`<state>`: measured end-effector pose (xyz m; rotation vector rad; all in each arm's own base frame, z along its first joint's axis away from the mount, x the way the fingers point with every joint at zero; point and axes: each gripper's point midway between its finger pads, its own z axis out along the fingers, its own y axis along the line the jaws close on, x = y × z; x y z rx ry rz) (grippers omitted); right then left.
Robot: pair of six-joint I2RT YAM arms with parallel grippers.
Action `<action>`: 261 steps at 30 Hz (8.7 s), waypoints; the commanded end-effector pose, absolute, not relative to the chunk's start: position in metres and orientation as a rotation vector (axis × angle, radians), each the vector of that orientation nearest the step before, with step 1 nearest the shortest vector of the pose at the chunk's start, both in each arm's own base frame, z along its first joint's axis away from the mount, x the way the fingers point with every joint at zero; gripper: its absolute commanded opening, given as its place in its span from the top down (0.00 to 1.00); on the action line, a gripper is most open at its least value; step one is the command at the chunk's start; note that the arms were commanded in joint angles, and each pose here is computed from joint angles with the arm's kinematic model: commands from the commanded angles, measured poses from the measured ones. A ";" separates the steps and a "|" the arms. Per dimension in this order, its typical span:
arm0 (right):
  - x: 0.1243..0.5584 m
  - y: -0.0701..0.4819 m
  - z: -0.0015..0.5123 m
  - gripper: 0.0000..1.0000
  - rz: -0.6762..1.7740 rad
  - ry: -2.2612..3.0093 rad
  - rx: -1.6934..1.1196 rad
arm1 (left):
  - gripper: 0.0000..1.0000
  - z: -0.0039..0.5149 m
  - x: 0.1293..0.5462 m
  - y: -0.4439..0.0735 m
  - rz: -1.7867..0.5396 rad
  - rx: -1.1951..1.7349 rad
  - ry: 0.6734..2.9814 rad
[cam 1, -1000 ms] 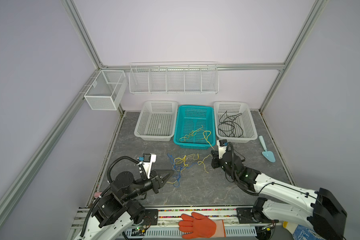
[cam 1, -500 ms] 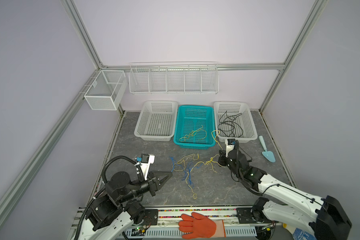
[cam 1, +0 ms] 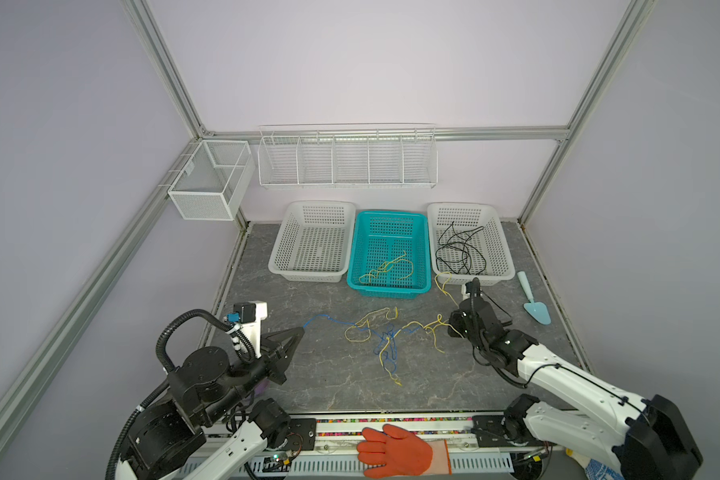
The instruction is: Untangle the cables
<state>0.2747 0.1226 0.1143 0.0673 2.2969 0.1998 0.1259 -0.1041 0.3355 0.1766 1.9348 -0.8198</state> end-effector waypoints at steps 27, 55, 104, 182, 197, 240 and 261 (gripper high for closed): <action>0.240 0.202 0.223 0.94 0.653 2.038 -0.370 | 0.00 0.264 0.168 -0.238 -1.031 0.610 2.189; 0.220 0.221 0.295 0.94 0.858 1.845 -0.414 | 0.00 0.190 0.145 -0.304 -1.375 0.632 2.214; 0.451 0.275 0.201 0.92 0.536 2.413 -0.175 | 0.01 0.137 0.175 -0.230 -0.925 0.216 2.281; 0.091 0.261 0.098 0.68 0.721 2.654 -0.938 | 0.00 0.088 0.175 -0.231 -0.872 0.163 2.421; 0.112 0.278 0.185 0.93 0.789 2.346 -0.986 | 0.01 0.088 0.176 -0.240 -0.926 0.147 2.412; 0.128 0.285 0.275 0.93 0.926 2.032 -0.883 | 0.15 0.211 0.138 -0.235 -1.691 0.065 1.739; 0.139 0.286 0.275 0.93 0.930 2.035 -0.771 | 0.34 0.230 0.132 -0.247 -1.822 0.043 1.687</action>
